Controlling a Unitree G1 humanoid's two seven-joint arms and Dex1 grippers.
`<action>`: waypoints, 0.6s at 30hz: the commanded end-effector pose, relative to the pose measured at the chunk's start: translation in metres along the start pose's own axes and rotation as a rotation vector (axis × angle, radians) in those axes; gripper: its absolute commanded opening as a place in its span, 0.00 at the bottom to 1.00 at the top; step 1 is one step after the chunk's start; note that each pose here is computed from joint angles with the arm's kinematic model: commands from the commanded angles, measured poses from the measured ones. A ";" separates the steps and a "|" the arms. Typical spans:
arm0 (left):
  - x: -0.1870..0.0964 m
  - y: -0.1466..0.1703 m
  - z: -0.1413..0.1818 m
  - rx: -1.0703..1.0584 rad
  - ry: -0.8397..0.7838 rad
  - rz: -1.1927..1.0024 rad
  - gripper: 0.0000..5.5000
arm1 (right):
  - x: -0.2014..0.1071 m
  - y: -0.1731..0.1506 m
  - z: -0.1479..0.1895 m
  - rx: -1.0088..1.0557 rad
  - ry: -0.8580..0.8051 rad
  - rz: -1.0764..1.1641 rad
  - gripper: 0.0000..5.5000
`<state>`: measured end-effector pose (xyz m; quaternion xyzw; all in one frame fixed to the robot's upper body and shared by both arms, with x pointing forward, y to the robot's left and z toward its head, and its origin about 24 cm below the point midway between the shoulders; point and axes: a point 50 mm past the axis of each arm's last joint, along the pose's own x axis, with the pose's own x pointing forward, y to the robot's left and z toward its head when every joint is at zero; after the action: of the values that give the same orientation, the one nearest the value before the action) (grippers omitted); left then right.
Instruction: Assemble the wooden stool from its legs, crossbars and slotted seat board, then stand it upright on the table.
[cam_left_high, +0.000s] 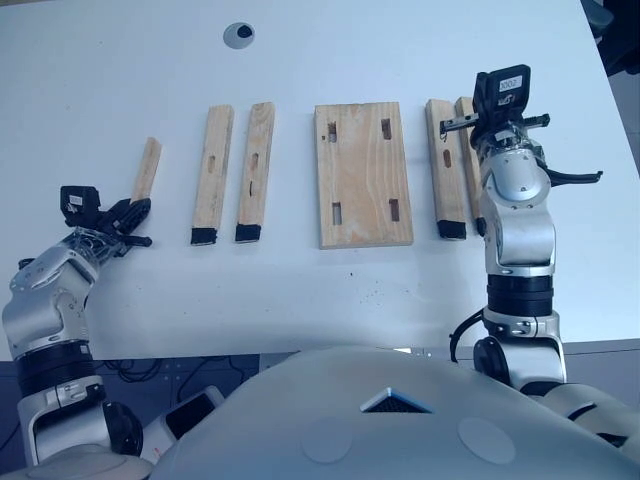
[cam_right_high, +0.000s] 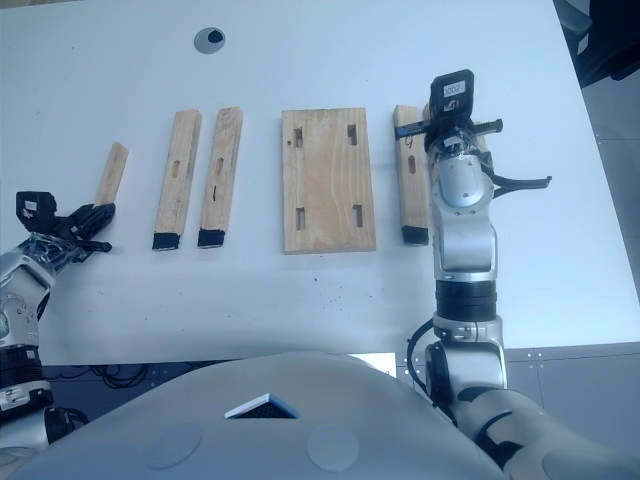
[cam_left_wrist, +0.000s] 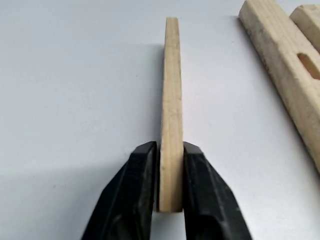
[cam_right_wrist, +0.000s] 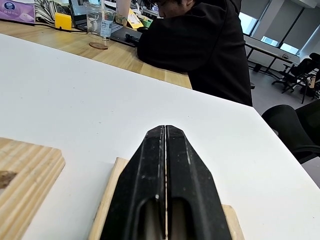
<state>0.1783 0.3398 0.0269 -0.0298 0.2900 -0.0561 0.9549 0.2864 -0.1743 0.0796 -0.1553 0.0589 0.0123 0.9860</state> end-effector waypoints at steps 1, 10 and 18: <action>0.009 -0.015 0.029 0.126 -0.098 0.002 0.07 | 0.008 -0.010 0.013 0.035 -0.014 0.005 0.04; 0.058 -0.182 0.142 1.042 -0.758 0.031 0.07 | 0.020 0.036 0.071 0.902 0.173 0.471 0.34; 0.069 -0.211 0.129 1.341 -0.930 0.106 0.07 | 0.013 0.045 0.094 1.239 0.223 0.724 0.56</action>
<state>0.2855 0.1270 0.1154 0.5265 -0.2205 -0.1533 0.8066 0.3047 -0.1282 0.1346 0.4297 0.2137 0.2354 0.8451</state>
